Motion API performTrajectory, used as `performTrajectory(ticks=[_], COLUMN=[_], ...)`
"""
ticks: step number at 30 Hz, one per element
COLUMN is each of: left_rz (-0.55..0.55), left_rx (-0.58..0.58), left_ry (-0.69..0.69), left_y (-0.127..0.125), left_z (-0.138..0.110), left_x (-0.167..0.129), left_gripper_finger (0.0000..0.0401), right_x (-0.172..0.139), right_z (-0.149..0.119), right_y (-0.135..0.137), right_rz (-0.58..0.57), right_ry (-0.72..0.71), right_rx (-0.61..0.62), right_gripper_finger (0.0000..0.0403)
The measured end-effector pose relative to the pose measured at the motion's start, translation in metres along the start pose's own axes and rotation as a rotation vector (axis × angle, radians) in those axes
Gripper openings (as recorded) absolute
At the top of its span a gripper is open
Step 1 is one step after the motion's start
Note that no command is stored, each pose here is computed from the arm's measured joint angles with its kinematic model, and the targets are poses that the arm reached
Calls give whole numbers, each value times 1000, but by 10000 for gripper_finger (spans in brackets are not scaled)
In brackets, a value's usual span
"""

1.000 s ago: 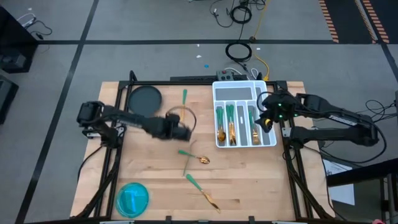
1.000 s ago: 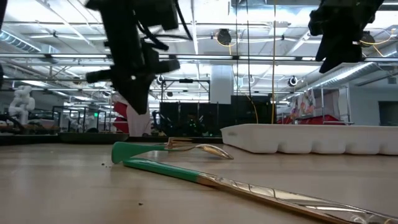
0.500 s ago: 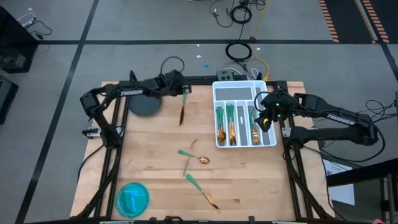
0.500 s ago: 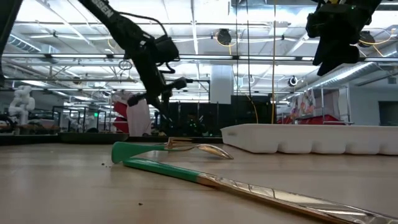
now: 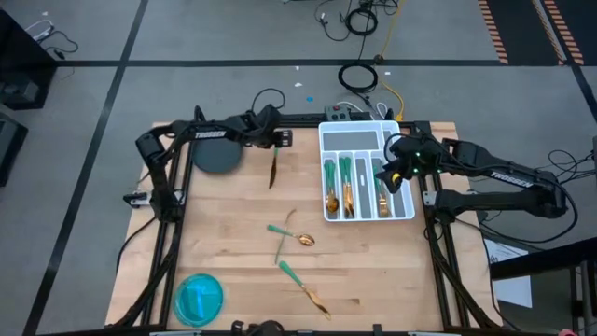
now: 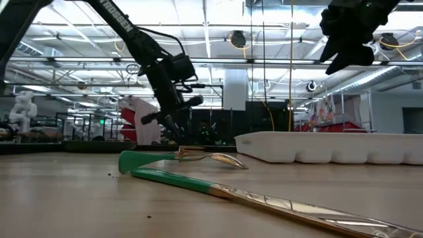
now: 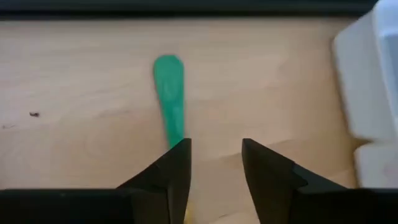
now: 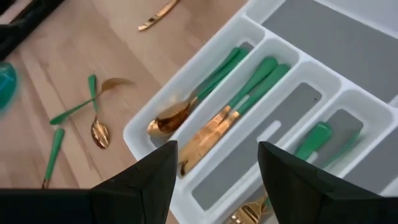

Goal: Sort silverware
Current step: Put the top green knife on the silverware tray with the other green knives

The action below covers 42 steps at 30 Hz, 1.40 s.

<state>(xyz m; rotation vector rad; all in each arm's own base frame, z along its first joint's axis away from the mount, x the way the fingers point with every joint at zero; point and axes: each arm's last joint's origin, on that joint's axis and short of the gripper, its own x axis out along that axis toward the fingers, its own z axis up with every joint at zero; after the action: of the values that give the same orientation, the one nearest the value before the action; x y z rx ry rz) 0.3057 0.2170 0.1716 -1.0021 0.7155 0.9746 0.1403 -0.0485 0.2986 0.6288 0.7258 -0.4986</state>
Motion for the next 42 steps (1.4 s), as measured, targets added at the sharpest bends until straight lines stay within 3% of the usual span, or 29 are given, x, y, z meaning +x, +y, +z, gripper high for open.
performTrajectory(ticks=[4,12,17,24,30,35,42], left_rz=[68,100,172,155,176,179,210], left_rx=[53,94,105,105,98,96,98], left_ry=[78,111,178,158,238,235,287], left_y=[-3,-15,-9,-10,-5,-7,-1], left_z=[-2,7,1,2,-8,-7,-10], left_x=[12,18,20,27,47,47,53], left_gripper_finger=[151,151,151,151,151,150,102], right_x=[0,0,0,0,0,0,0], right_z=[1,1,1,1,0,0,0], right_y=[0,1,1,1,1,1,1], right_rz=[5,7,11,11,24,31,32], right_ry=[-8,-7,-5,-5,4,8,8], right_rx=[1,0,0,1,5,22,21], right_gripper_finger=[215,215,215,215,215,215,215])
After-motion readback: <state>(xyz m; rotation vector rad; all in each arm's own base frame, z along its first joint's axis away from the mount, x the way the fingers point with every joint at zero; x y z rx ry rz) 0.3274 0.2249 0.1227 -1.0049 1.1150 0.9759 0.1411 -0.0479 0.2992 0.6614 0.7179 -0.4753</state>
